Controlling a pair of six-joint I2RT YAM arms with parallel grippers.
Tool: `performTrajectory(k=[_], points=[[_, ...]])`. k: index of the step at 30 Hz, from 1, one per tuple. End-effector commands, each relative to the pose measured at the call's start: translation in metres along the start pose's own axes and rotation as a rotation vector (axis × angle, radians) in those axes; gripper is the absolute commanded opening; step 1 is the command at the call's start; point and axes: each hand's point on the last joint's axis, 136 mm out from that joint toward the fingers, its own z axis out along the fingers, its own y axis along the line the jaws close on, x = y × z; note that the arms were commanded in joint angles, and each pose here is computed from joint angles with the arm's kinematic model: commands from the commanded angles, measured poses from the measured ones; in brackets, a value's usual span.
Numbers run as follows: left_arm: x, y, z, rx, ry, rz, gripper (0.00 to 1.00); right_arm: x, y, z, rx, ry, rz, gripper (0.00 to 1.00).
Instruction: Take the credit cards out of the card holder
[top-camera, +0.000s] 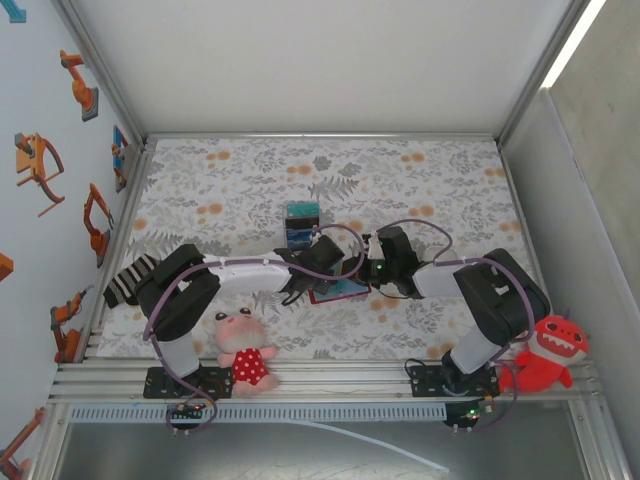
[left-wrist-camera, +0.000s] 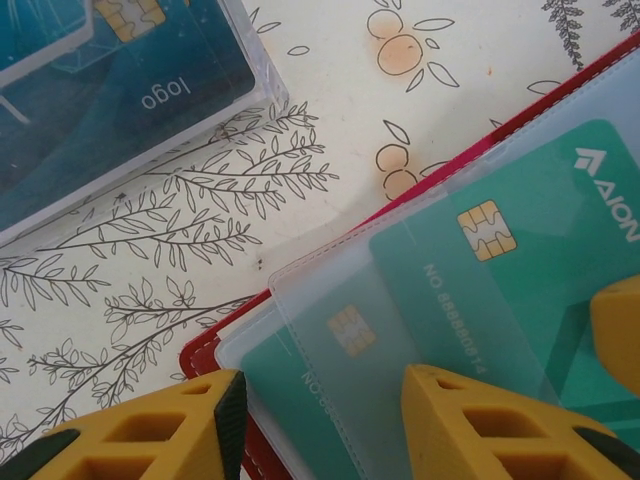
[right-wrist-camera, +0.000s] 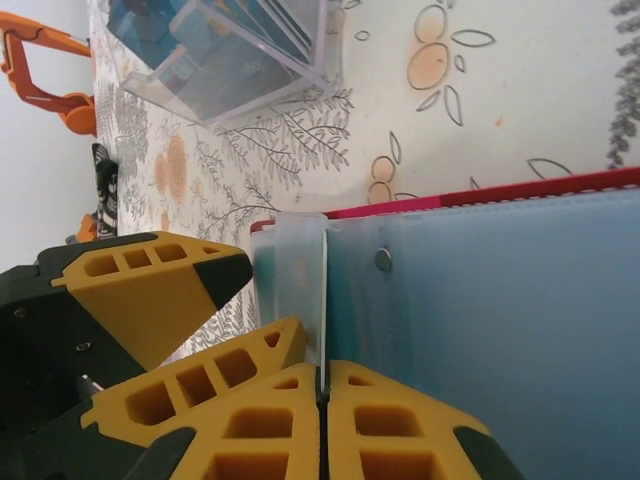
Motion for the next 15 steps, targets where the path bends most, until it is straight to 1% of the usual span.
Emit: performTrajectory(k=[1, 3, 9, 15], points=[[0.02, 0.005, 0.01, -0.018, 0.054, 0.037, 0.44, -0.006, 0.003, -0.005, 0.0, -0.029, -0.025, 0.03], [0.019, 0.003, 0.01, 0.0, 0.044, 0.038, 0.44, -0.006, -0.001, -0.009, 0.039, -0.032, -0.037, 0.0], [0.015, 0.001, 0.011, 0.052, 0.021, 0.045, 0.41, -0.006, -0.009, -0.028, 0.184, -0.032, -0.092, 0.0], [0.006, 0.001, 0.006, 0.069, -0.005, 0.07, 0.41, -0.008, -0.004, -0.043, 0.236, -0.043, -0.139, 0.0]])
